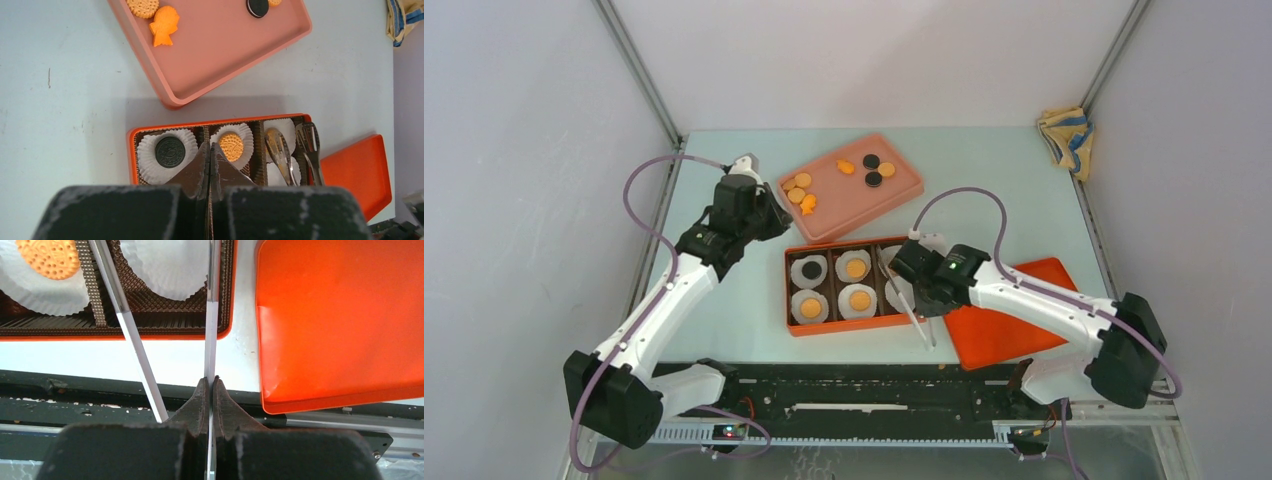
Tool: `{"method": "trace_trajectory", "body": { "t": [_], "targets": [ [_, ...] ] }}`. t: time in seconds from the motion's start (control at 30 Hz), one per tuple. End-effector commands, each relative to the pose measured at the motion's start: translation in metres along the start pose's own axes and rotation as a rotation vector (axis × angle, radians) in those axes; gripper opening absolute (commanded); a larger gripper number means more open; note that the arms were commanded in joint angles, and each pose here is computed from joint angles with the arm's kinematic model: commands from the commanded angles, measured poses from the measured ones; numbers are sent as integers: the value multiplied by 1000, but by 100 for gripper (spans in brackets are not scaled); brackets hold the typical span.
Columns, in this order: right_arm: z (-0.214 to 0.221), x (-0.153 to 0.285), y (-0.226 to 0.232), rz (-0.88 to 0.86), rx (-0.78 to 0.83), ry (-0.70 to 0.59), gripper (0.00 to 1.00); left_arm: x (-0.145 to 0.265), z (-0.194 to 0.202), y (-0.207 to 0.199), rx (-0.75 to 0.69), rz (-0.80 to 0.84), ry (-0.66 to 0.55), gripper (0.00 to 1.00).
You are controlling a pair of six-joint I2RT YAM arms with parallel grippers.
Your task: Pack the cookies
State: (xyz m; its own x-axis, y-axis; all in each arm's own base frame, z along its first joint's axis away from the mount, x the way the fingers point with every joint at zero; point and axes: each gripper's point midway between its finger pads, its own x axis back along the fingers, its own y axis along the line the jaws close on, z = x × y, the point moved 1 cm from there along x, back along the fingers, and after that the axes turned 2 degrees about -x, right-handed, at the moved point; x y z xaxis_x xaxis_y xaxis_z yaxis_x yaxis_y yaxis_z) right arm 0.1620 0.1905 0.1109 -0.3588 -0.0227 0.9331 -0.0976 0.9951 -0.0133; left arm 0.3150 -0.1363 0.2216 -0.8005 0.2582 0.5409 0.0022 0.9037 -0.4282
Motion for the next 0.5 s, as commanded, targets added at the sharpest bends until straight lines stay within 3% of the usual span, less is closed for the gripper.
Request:
{"method": "trace_trajectory", "body": {
  "t": [0.0,0.3,0.47],
  "targets": [
    [-13,20,-5,2,-56,-119,0,0,-11,-15,-13,59,-26,0],
    [-54,75,-4,-104,-83,-267,0,2,-12,-15,-15,60,-33,0],
    [-118,62,-37,-42,-132,-323,0,0,-12,-15,-10,60,-33,0]
  ]
}}
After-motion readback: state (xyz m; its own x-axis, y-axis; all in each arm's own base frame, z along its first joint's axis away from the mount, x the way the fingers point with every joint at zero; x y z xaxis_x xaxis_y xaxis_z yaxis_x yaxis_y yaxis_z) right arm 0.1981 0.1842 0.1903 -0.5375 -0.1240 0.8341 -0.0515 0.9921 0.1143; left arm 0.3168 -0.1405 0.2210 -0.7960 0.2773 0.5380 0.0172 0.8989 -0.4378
